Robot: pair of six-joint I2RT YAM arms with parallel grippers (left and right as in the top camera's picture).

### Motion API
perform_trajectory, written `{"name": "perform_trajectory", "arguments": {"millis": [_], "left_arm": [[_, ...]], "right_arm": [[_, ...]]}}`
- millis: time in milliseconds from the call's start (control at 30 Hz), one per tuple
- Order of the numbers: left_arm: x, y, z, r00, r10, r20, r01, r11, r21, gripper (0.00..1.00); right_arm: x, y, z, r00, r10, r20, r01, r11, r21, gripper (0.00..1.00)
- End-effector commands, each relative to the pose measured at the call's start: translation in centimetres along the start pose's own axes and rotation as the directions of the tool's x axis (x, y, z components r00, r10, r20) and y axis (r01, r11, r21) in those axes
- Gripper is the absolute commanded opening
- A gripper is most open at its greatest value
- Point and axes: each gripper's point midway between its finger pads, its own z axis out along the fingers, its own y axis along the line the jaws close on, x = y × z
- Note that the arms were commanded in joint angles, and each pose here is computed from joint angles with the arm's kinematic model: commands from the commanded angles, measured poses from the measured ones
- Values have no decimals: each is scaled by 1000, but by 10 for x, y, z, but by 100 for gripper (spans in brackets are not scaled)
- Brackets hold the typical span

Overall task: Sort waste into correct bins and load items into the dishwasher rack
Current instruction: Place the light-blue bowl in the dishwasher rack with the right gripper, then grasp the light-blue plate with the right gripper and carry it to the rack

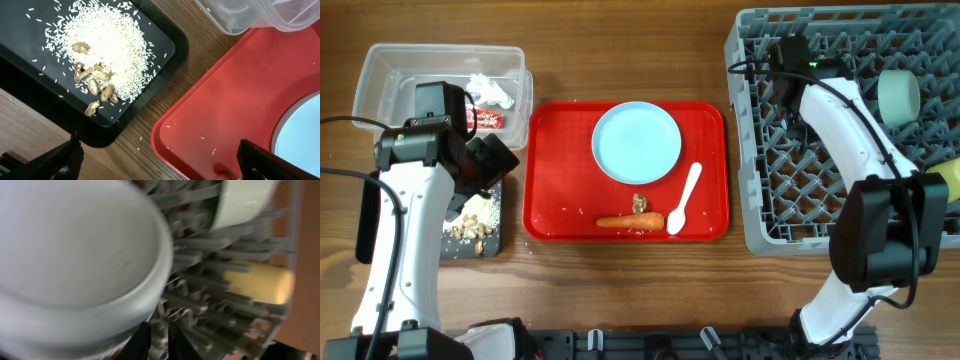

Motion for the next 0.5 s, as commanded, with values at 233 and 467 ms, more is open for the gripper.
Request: {"name": "perform_trajectory", "arguments": {"millis": [233, 467], "left_arm": [[-3, 0, -4, 1000, -16, 15, 16, 1000, 12, 100], [-3, 0, -4, 1000, -17, 16, 16, 1000, 13, 100]], "right_arm": [[-10, 89, -160, 956, 4, 293, 254, 489, -835, 38], [-7, 143, -211, 914, -16, 406, 390, 315, -865, 46]]}}
